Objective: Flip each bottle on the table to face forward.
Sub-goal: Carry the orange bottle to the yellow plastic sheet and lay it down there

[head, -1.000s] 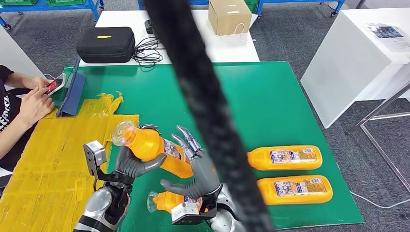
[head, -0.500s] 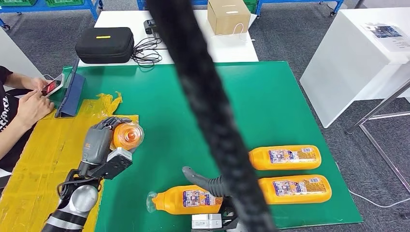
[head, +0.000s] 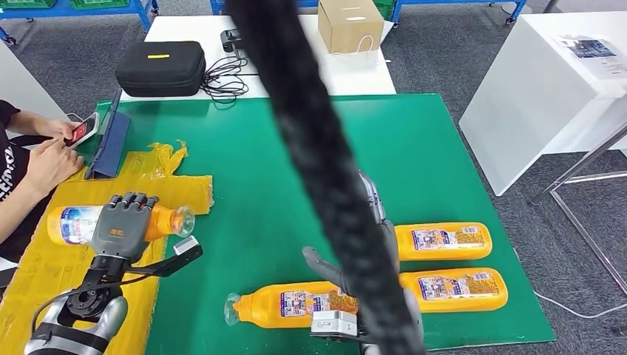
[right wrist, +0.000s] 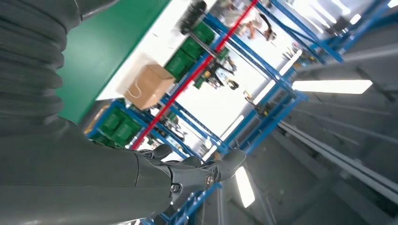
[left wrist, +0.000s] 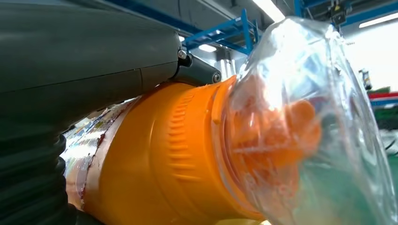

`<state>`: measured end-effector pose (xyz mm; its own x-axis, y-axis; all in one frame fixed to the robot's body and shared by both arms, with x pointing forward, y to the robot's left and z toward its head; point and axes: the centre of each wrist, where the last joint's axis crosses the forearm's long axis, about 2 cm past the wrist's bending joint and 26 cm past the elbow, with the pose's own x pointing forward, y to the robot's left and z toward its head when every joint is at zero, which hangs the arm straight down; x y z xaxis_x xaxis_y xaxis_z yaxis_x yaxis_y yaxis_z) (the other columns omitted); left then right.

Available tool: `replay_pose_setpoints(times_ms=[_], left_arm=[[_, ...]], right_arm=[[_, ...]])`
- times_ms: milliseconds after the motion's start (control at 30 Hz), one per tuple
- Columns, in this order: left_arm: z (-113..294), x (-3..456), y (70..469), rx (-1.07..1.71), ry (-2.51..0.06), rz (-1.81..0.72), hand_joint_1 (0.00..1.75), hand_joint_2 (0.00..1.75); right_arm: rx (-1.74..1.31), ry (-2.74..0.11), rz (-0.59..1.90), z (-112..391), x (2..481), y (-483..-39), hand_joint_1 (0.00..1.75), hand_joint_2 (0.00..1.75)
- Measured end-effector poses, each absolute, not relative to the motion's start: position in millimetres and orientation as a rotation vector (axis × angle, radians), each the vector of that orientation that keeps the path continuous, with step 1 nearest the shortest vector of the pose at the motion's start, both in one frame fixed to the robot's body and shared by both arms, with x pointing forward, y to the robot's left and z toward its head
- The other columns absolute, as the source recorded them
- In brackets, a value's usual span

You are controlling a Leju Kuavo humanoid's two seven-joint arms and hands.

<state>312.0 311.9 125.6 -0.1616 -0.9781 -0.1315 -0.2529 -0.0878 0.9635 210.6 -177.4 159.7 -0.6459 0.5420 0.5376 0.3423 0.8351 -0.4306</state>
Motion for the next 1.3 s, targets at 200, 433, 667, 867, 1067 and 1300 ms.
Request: replay_pose_setpoints(times_ms=[200, 433, 667, 867, 1067, 1300], left_arm=[[100, 305, 323, 1.403, -1.351, -1.369, 1.75, 1.75], [78, 302, 327, 1.361, -1.274, -1.399, 1.65, 1.75], [65, 314, 331, 1.361, -1.192, -1.354, 0.0, 1.75], [58, 322, 336, 1.335, -1.142, -1.308, 0.0, 1.75], [55, 328, 339, 1.271, -1.131, -1.263, 0.0, 1.75], [55, 331, 340, 1.159, -1.142, -1.23, 0.0, 1.75]], right_arm=[[-0.609, -2.3, 0.418, 158, 212, -186, 0.0, 1.75], [-0.59, -2.295, 0.45, 158, 213, -188, 0.0, 1.75], [-0.581, -2.288, 0.494, 159, 217, -190, 0.0, 1.75], [-0.575, -2.28, 0.497, 157, 217, -190, 0.0, 1.75], [-0.569, -2.27, 0.493, 154, 217, -190, 0.0, 1.75], [-0.564, -2.265, 0.488, 153, 217, -190, 0.0, 1.75]])
